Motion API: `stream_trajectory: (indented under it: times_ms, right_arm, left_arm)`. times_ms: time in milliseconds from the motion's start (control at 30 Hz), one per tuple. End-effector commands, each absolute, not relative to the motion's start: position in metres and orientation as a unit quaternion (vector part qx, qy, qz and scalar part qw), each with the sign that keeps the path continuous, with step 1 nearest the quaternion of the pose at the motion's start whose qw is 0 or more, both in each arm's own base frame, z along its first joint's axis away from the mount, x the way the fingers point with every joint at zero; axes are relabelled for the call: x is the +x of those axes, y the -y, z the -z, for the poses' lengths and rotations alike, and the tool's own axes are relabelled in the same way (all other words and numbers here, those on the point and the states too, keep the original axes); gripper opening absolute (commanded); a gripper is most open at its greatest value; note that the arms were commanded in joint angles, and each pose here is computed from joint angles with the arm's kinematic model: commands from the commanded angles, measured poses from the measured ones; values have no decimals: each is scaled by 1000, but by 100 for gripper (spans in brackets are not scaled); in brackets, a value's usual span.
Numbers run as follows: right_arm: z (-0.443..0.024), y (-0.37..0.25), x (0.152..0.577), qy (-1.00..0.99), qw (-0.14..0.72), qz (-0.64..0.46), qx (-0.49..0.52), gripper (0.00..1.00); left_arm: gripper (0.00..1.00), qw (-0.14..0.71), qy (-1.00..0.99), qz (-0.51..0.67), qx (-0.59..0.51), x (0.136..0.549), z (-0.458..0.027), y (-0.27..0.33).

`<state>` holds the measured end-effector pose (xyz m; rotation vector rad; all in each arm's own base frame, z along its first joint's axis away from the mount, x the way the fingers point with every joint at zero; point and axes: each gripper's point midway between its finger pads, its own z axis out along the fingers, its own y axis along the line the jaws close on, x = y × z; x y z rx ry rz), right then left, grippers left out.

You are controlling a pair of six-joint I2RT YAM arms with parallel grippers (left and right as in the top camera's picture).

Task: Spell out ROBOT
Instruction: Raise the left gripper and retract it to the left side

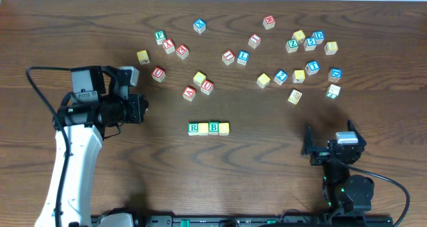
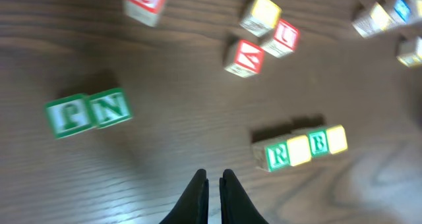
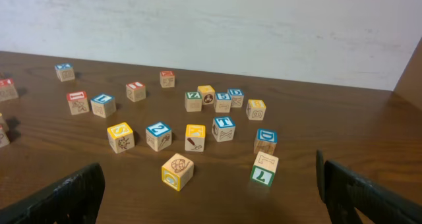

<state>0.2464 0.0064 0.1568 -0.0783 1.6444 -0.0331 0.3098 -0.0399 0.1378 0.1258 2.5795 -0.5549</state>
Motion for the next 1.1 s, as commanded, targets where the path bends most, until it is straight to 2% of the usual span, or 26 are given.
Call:
stream_trajectory:
  times_ms: [0,133,167,233,267,300,333,433,567,600,633,700,900,1067]
  right_arm:
    - [-156,-3,246,-733,679,17,-27,99]
    - [-156,-4,246,-733,679,17,-27,99]
    - [-156,-3,246,-733,679,17,-26,99]
    - [-156,-3,246,-733,680,17,-27,99]
    - [-156,-3,246,-733,680,17,-27,99]
    - [-157,-4,246,-732,681,16,-27,99]
    - [-157,-6,246,-732,681,11,-31,99]
    - [-157,-10,246,-731,681,3,-40,99]
    - [-189,-22,245,-686,725,-44,-42,99]
    - [-201,-28,243,-667,741,-54,-57,99]
    - [-212,-33,241,-653,752,-63,-68,99]
    - [-229,-34,237,-645,758,-64,-71,99]
    - [-268,-29,236,-693,715,-29,-86,99]
    - [-313,-36,255,-753,649,-49,-99,99]
  left_arm:
    - [8,263,-922,255,127,305,-150,61]
    - [9,271,-913,267,150,303,-154,66]
    - [17,273,-912,266,151,304,-154,66]
    - [41,275,-912,265,151,305,-154,66]
    - [63,275,-912,265,151,305,-154,66]
    - [79,275,-912,265,151,305,-154,66]
    - [85,275,-912,265,151,305,-154,66]
    - [86,273,-915,257,149,305,-152,63]
    - [88,273,-916,253,149,306,-152,62]
    - [89,273,-916,253,149,306,-152,62]
    - [98,273,-916,253,149,306,-152,62]
    - [98,273,-916,253,149,306,-152,62]
    - [98,273,-916,253,149,306,-152,62]
    - [98,273,-916,253,149,306,-152,62]
